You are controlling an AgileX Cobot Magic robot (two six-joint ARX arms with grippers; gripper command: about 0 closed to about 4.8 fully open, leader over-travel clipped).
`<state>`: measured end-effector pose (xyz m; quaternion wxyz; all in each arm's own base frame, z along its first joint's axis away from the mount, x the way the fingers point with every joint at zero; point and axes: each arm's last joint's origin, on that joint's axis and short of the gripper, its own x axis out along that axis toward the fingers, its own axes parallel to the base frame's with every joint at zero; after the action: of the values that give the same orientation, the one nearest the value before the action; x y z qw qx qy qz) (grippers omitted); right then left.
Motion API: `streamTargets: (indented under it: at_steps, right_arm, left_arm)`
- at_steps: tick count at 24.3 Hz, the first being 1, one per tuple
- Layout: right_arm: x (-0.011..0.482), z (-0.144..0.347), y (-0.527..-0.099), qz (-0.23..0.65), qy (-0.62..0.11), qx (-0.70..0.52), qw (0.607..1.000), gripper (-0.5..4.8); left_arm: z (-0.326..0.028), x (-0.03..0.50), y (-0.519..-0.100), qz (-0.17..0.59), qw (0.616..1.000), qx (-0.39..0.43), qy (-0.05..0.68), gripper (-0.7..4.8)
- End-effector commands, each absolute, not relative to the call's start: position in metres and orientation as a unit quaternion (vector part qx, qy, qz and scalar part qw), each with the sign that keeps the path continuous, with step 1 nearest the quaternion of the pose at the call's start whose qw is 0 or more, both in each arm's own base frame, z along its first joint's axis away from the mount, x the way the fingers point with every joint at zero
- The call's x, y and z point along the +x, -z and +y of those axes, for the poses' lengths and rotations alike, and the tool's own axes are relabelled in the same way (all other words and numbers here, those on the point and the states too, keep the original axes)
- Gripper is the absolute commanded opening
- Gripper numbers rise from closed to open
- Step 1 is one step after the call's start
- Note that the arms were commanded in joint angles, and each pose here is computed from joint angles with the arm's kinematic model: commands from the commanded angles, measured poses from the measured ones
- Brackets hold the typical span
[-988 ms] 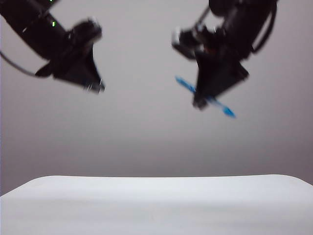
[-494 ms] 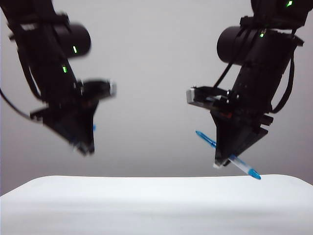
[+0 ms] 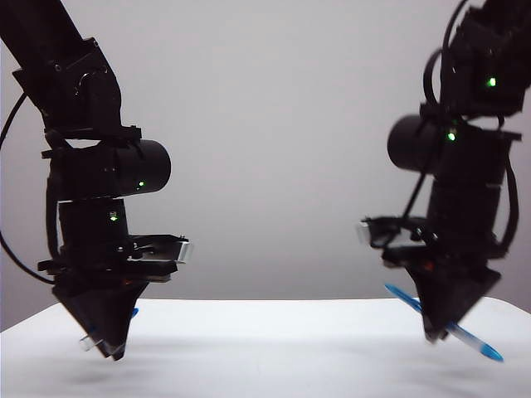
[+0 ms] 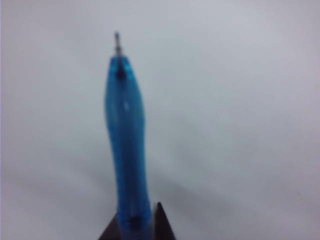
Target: Pick up the pen and remove the cap.
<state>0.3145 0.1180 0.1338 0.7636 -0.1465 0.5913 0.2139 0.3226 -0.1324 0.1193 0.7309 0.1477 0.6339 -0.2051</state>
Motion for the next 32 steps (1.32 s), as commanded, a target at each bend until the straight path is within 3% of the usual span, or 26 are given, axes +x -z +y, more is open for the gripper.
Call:
streamTargets:
  at_steps: [1,9,12,15,18,19,22,28,32]
  right_arm:
    - [0.32,0.107,-0.12,0.612,-0.196,-0.132,0.755,-0.05]
    - [0.326,0.107,-0.1,0.617,-0.19,-0.126,0.754,0.04]
    - [0.327,0.108,-0.1,0.612,-0.187,-0.121,0.759,0.72]
    - [0.328,0.108,-0.1,0.611,-0.191,-0.118,0.759,0.88]
    - [0.328,0.109,-0.1,0.607,-0.193,-0.116,0.762,1.16]
    - [0.329,0.109,-0.101,0.603,-0.197,-0.113,0.764,1.41]
    - [0.333,0.111,-0.105,0.598,-0.207,-0.097,0.768,2.68]
    - [0.341,0.114,-0.122,0.592,-0.214,-0.089,0.772,2.71]
    - [0.339,0.116,-0.159,0.581,-0.247,-0.064,0.773,2.71]
  left_arm:
    - [-0.134,0.33,-0.12,0.603,0.757,0.161,0.194,-0.02]
    - [-0.135,0.334,-0.115,0.595,0.763,0.159,0.195,-0.02]
    - [-0.136,0.333,-0.102,0.615,0.748,0.159,0.193,0.02]
    - [-0.135,0.331,-0.087,0.637,0.73,0.159,0.19,1.02]
    - [-0.135,0.332,-0.082,0.641,0.727,0.16,0.188,1.56]
    - [-0.136,0.333,-0.084,0.638,0.729,0.16,0.189,2.02]
    - [-0.138,0.337,-0.091,0.64,0.727,0.158,0.191,4.15]
    - [-0.14,0.34,-0.105,0.658,0.712,0.156,0.188,4.36]
    - [-0.138,0.336,-0.137,0.67,0.699,0.166,0.189,4.36]
